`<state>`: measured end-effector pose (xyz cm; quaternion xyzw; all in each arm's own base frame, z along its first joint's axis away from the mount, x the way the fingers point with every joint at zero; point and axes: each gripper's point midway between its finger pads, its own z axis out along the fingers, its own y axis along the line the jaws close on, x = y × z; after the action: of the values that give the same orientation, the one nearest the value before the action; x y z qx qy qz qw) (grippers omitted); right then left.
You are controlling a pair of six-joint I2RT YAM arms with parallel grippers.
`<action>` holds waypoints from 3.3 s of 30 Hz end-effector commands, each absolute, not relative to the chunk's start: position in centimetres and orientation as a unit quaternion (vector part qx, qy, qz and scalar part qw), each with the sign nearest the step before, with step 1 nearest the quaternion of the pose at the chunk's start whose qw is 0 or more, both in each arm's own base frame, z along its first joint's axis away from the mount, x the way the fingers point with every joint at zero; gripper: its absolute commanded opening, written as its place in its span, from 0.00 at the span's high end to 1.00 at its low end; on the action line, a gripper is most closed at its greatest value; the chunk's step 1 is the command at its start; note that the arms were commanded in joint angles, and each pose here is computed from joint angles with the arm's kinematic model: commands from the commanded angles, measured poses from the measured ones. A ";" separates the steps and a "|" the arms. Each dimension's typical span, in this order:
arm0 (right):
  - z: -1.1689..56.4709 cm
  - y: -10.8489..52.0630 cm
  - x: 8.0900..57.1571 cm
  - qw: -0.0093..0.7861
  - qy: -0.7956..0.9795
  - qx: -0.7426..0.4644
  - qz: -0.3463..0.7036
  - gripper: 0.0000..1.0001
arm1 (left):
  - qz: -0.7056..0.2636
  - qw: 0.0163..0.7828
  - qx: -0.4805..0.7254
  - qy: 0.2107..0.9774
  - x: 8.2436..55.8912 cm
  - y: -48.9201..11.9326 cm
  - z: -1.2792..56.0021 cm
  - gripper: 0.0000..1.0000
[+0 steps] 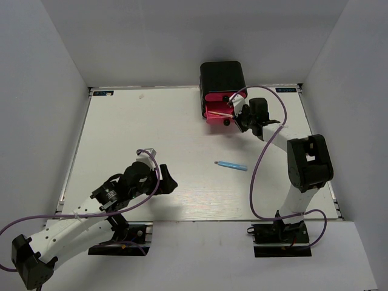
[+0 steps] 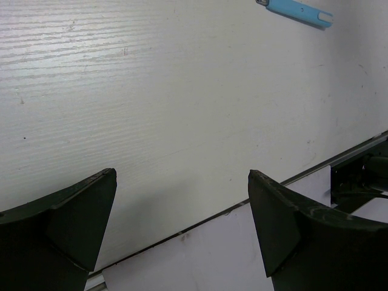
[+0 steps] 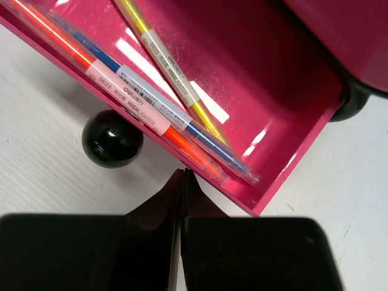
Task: Sort the stationery into containers
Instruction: Close the drawer at the center of the board, then open the drawer at the center of the board.
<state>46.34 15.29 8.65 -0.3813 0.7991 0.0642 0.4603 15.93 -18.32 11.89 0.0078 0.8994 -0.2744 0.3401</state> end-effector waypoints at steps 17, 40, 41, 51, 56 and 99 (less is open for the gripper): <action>12.9 17.6 52.3 0.567 0.756 -0.325 0.051 1.00 | -0.282 0.340 0.017 0.897 16.4 -19.3 11.9 0.01; 16.0 18.0 55.4 0.639 0.725 -0.255 0.029 1.00 | -0.315 0.372 0.025 0.873 18.1 -21.3 13.9 0.01; 15.8 18.0 55.5 0.637 0.726 -0.255 0.029 1.00 | -0.316 0.373 0.025 0.872 18.3 -21.5 13.9 0.01; 15.8 18.0 52.4 0.609 0.741 -0.277 0.055 1.00 | -0.371 0.435 0.012 0.821 22.4 -25.2 17.0 0.03; 15.6 16.6 47.4 0.566 0.771 -0.280 0.076 1.00 | -0.423 0.464 -0.026 0.778 25.7 -28.2 17.5 0.47; 18.6 9.7 37.2 0.516 0.818 -0.181 0.180 1.00 | -0.471 0.435 -0.272 0.718 53.8 -40.7 5.2 0.33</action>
<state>37.22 9.75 17.40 -0.1823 0.8290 0.1732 0.4996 52.60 -41.40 5.83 -0.2548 0.7116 -0.4881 0.4364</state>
